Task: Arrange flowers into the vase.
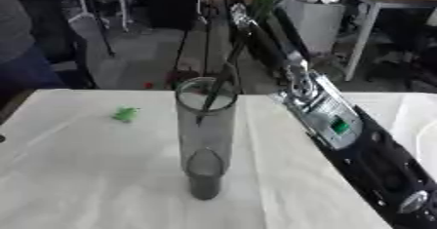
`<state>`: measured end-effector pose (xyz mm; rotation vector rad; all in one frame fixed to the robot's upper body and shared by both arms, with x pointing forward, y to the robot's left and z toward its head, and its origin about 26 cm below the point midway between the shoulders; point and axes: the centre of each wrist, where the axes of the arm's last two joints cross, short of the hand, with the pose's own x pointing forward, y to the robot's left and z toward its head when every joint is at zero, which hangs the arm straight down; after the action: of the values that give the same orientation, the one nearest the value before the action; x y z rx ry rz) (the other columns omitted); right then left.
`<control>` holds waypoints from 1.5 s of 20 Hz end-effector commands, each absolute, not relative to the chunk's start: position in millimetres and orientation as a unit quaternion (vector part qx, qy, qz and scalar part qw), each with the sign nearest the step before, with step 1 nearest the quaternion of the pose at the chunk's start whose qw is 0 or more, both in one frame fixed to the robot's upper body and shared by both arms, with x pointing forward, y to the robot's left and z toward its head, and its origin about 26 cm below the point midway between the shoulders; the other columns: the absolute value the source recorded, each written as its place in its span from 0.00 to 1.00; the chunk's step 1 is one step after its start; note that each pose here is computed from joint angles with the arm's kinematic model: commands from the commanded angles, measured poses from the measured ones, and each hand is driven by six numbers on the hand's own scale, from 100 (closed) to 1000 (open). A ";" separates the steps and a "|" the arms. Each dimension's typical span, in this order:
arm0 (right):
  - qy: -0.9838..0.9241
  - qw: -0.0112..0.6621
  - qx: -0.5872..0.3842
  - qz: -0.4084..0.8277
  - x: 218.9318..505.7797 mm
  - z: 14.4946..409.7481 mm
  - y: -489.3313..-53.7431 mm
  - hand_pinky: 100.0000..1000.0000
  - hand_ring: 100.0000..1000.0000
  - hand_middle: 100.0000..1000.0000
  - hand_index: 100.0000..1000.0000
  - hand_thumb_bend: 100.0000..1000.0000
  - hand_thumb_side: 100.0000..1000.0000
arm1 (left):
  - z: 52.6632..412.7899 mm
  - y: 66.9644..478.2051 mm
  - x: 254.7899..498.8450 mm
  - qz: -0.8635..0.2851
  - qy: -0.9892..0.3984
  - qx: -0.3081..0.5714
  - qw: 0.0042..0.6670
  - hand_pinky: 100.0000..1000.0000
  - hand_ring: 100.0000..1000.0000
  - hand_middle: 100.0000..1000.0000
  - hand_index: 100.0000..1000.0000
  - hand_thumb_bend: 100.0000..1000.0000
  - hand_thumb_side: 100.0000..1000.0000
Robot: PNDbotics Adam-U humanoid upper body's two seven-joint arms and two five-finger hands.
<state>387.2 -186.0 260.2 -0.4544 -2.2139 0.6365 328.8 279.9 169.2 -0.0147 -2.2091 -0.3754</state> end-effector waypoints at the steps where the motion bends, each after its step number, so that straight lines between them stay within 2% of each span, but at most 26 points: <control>1: -0.866 0.372 -0.186 0.277 380.9 274.9 -195.2 0.00 0.28 0.24 0.30 0.00 0.97 | 178.0 286.5 328.2 -0.158 -0.891 0.009 0.425 0.51 0.44 0.59 0.67 1.00 0.83; 8: -0.846 0.365 -0.182 0.344 374.8 276.5 -196.3 0.00 0.35 0.30 0.35 0.00 1.00 | 177.8 286.7 328.0 -0.158 -0.891 0.010 0.426 0.51 0.44 0.59 0.67 1.00 0.83; 24: -0.800 0.329 -0.199 0.460 368.3 280.6 -201.7 0.00 0.43 0.39 0.44 0.00 0.99 | 176.7 287.9 328.0 -0.159 -0.890 0.012 0.428 0.51 0.44 0.59 0.66 1.00 0.83; 30: -0.777 0.320 -0.201 0.503 366.9 282.8 -205.1 0.07 0.47 0.44 0.51 0.00 0.94 | 176.4 288.5 327.9 -0.159 -0.889 0.013 0.428 0.51 0.44 0.59 0.66 1.00 0.83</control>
<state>371.0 -200.0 268.7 -0.4742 -2.0283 1.2842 328.7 282.8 167.0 0.0037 -2.1991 -0.3803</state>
